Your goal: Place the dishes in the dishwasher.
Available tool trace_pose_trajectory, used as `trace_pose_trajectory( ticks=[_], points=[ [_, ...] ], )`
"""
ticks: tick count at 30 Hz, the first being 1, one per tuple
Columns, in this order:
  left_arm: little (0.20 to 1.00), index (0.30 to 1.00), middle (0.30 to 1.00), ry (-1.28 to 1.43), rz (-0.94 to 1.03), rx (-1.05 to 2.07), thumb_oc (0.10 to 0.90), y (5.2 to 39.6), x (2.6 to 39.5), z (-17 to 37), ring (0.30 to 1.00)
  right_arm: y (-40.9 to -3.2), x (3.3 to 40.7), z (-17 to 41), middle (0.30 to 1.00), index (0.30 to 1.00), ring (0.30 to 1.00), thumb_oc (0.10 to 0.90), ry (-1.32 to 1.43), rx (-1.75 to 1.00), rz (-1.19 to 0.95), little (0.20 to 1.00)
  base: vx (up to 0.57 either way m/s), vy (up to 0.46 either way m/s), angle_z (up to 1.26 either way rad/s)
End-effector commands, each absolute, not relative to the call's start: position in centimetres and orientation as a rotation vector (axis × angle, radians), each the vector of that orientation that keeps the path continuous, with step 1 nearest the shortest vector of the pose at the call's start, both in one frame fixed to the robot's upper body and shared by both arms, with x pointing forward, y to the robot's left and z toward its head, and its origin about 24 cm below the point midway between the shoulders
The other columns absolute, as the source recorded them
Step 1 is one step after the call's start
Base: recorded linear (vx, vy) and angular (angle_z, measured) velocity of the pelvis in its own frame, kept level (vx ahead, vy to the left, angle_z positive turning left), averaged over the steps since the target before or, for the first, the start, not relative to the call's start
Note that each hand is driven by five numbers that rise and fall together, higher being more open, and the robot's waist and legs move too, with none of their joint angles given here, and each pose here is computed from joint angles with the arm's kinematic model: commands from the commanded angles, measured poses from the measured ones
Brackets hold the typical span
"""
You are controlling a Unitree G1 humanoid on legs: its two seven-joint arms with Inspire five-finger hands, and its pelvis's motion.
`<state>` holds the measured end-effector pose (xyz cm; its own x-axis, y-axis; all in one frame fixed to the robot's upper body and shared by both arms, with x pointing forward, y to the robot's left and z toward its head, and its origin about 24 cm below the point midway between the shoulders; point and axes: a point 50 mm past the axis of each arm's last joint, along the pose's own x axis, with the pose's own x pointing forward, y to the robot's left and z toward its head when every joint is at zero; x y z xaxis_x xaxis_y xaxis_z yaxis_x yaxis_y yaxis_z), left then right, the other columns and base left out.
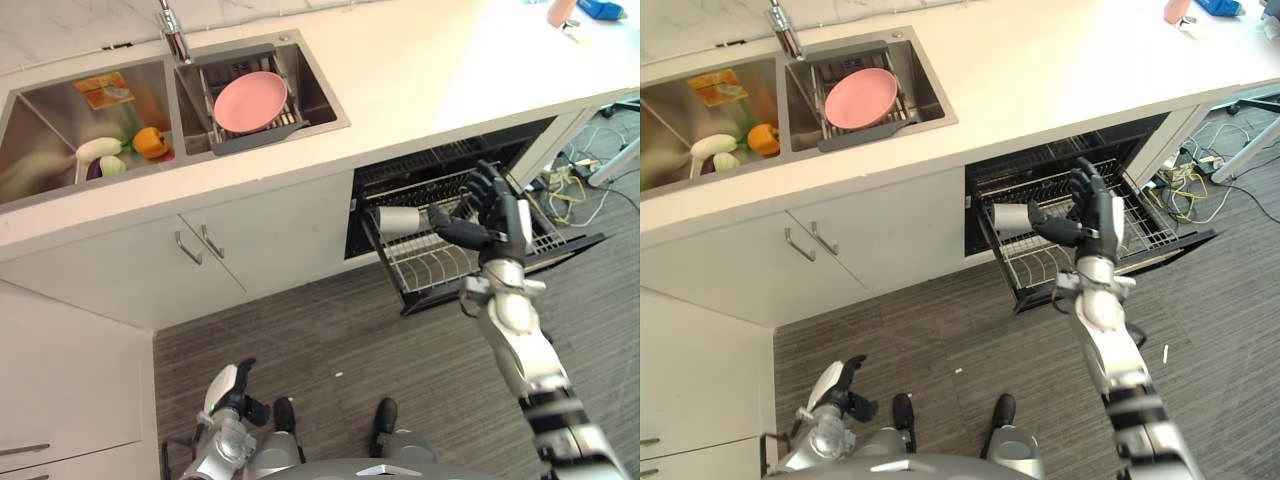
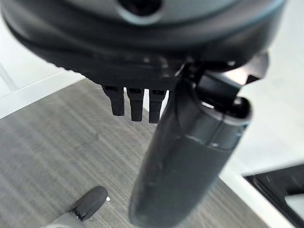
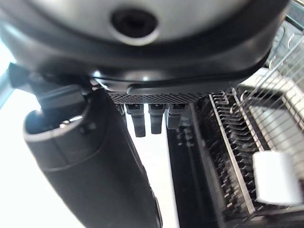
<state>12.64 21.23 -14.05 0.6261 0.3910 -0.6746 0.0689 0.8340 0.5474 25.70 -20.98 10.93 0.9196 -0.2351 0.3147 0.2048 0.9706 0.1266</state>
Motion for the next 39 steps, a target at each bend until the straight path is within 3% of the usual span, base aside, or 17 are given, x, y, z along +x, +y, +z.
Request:
trace_pose_trajectory(
  ticks=[1, 5, 7, 11, 20, 31, 39],
  points=[
    [0.900, 0.900, 0.900, 0.931, 0.282, 0.414, 0.800, 21.8, 12.6, -14.3, 0.900, -20.5, 24.1, 19.6, 0.900, 0.900, 0.900, 0.800, -0.847, 0.164, -0.062, 0.900, 0.00, 0.000, 0.00],
    [0.900, 0.900, 0.900, 1.011, 0.389, 0.340, 0.800, 22.4, 11.2, -15.0, 0.900, -19.4, 23.2, 21.0, 0.900, 0.900, 0.900, 0.800, -0.917, 0.136, 0.017, 0.900, 0.04, -0.086, 0.09],
    [0.900, 0.900, 0.900, 1.029, 0.563, 0.187, 0.800, 23.1, 10.7, -15.2, 0.900, -18.3, 23.0, 22.0, 0.900, 0.900, 0.900, 0.800, -0.969, 0.162, 0.072, 0.900, -0.01, -0.143, 0.00],
    [0.900, 0.900, 0.900, 1.027, 0.653, 0.092, 0.800, 23.0, 10.3, -15.2, 0.900, -18.1, 21.9, 22.9, 0.900, 0.900, 0.900, 0.800, -1.017, 0.048, 0.090, 0.900, 0.08, -0.095, 0.38],
    [0.900, 0.900, 0.900, 1.058, 0.592, 0.120, 0.800, 21.4, 9.8, -15.7, 0.900, -18.4, 22.1, 22.9, 0.900, 0.900, 0.900, 0.800, -1.020, 0.025, 0.070, 0.900, 0.25, 0.148, 0.42],
    [0.900, 0.900, 0.900, 0.951, 0.561, 0.191, 0.800, 23.7, 13.5, -14.1, 0.900, -18.1, 22.4, 21.8, 0.900, 0.900, 0.900, 0.800, -0.971, 0.026, 0.020, 0.900, 0.20, 0.166, 0.12],
    [0.900, 0.900, 0.900, 1.024, 0.517, 0.227, 0.800, 23.3, 11.8, -15.0, 0.900, -19.6, 21.2, 21.1, 0.900, 0.900, 0.900, 0.800, -0.958, 0.018, -0.054, 0.900, 0.18, -0.091, 0.46]
  ],
)
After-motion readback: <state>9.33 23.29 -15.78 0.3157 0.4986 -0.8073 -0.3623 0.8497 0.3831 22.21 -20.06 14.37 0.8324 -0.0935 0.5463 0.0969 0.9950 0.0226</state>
